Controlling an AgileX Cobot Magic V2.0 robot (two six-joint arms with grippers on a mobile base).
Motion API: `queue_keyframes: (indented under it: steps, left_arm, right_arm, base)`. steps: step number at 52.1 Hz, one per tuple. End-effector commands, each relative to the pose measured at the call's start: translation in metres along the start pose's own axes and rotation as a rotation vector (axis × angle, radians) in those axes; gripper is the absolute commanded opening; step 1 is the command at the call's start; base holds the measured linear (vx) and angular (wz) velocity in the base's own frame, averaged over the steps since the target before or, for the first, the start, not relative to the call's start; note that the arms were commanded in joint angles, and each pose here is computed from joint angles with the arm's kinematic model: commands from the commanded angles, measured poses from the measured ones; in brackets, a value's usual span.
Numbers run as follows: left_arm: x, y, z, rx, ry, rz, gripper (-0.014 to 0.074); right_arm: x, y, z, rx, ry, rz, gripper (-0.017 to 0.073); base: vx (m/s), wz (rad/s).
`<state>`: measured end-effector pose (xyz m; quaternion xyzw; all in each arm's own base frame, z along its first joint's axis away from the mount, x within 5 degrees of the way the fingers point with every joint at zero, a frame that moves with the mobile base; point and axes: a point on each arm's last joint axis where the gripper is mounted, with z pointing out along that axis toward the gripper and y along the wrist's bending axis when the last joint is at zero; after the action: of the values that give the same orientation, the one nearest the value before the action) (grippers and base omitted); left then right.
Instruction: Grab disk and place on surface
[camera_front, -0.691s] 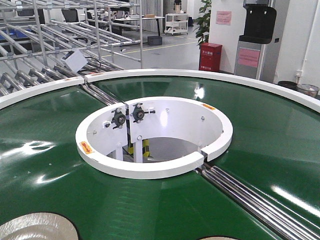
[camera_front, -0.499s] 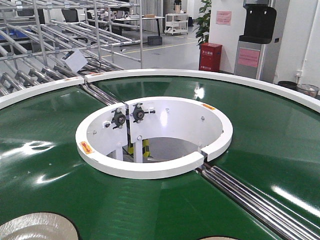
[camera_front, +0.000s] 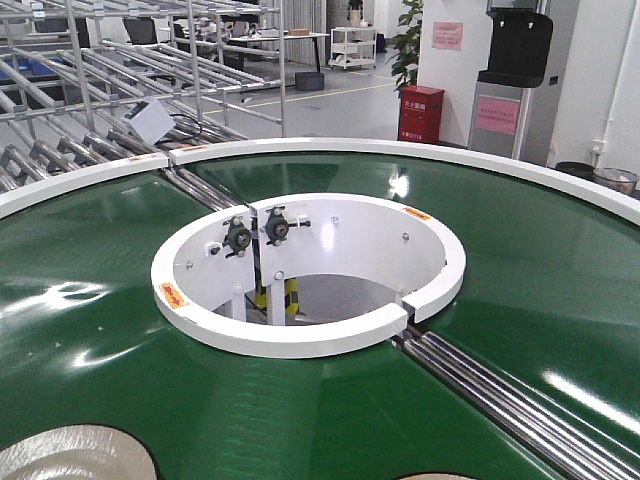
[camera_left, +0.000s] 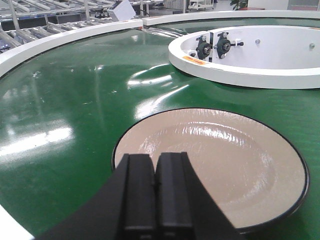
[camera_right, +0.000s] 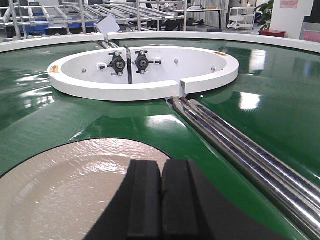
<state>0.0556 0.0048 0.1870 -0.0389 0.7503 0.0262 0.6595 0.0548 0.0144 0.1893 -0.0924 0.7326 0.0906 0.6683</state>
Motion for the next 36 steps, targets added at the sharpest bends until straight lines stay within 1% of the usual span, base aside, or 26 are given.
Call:
queue_keyframes:
  steps: [1, 6, 9, 12, 14, 15, 16, 17, 18, 22, 26, 27, 28, 29, 31, 33, 36]
  left_arm:
    - [-0.002, 0.000, 0.001, 0.003, -0.096, 0.014, -0.0001]
    - [-0.006, 0.000, 0.001, 0.001, -0.145, 0.013, -0.0001]
    - [-0.006, 0.000, 0.001, 0.001, -0.145, 0.013, -0.0001]
    - [-0.006, 0.000, 0.001, 0.001, -0.145, 0.013, -0.0001]
    - [-0.006, 0.000, 0.001, 0.001, -0.145, 0.013, -0.0001]
    - [-0.011, 0.000, 0.000, 0.003, -0.159, -0.003, -0.0001]
    - [-0.011, 0.000, 0.000, 0.003, -0.159, -0.003, -0.0001]
    - [-0.011, 0.000, 0.000, 0.003, -0.159, -0.003, -0.0001]
    - [-0.019, 0.000, -0.003, 0.007, -0.184, -0.028, -0.0001]
    - [-0.019, 0.000, -0.003, 0.007, -0.184, -0.028, -0.0001]
    - [-0.019, 0.000, -0.003, 0.007, -0.184, -0.028, -0.0001]
    - [-0.101, 0.000, -0.038, 0.047, -0.618, -0.152, -0.0001]
    - [-0.109, 0.000, -0.043, 0.050, -0.646, -0.150, -0.0001]
    - [-0.109, 0.000, -0.043, 0.050, -0.646, -0.150, -0.0001]
    - [-0.109, 0.000, -0.043, 0.050, -0.646, -0.150, -0.0001]
    - [-0.109, 0.000, -0.043, 0.050, -0.646, -0.150, -0.0001]
    - [-0.109, 0.000, -0.043, 0.050, -0.646, -0.150, -0.0001]
  right_arm:
    - [-0.006, 0.000, 0.000, 0.001, -0.110, -0.033, -0.0008]
    - [-0.009, 0.000, -0.001, 0.000, -0.137, -0.031, -0.0008]
    - [-0.010, 0.000, -0.001, -0.001, -0.149, -0.030, -0.0008]
    - [-0.015, 0.001, -0.002, -0.004, -0.211, -0.030, -0.0008]
    - [-0.019, 0.001, -0.003, -0.006, -0.251, -0.020, -0.0008]
    - [-0.021, 0.001, -0.003, -0.007, -0.274, -0.021, -0.0008]
    - [-0.022, 0.001, -0.004, -0.008, -0.289, -0.020, -0.0008]
    - [-0.025, 0.001, -0.005, -0.009, -0.322, -0.020, -0.0008]
    - [-0.028, 0.001, -0.006, -0.011, -0.351, -0.020, -0.0008]
    - [-0.042, 0.002, -0.010, -0.013, -0.439, -0.015, -0.0008]
    - [-0.068, 0.001, -0.020, -0.013, -0.512, 0.018, -0.0008]
    - [-0.078, 0.001, -0.024, -0.014, -0.532, 0.034, -0.0008]
    - [-0.084, 0.000, -0.026, -0.015, -0.540, 0.051, -0.0008]
    - [-0.094, 0.000, -0.029, -0.017, -0.557, 0.068, -0.0008]
    - [-0.116, 0.000, -0.036, -0.018, -0.584, 0.079, -0.0008]
    - [-0.135, 0.000, -0.039, -0.015, -0.603, 0.061, -0.0008]
    - [-0.163, 0.001, -0.039, -0.001, -0.608, 0.008, -0.0008]
  base:
    - [0.00, 0.00]
    - [0.00, 0.00]
    - [0.00, 0.00]
    - [0.00, 0.00]
    - [0.00, 0.00]
    - [0.00, 0.00]
    - [0.00, 0.00]
    - [0.00, 0.00]
    - [0.00, 0.00]
    - [0.00, 0.00]
    - [0.00, 0.00]
    - [0.00, 0.00]
    - [0.00, 0.00]
    - [0.00, 0.00]
    - [0.00, 0.00]
    - [0.00, 0.00]
    - [0.00, 0.00]
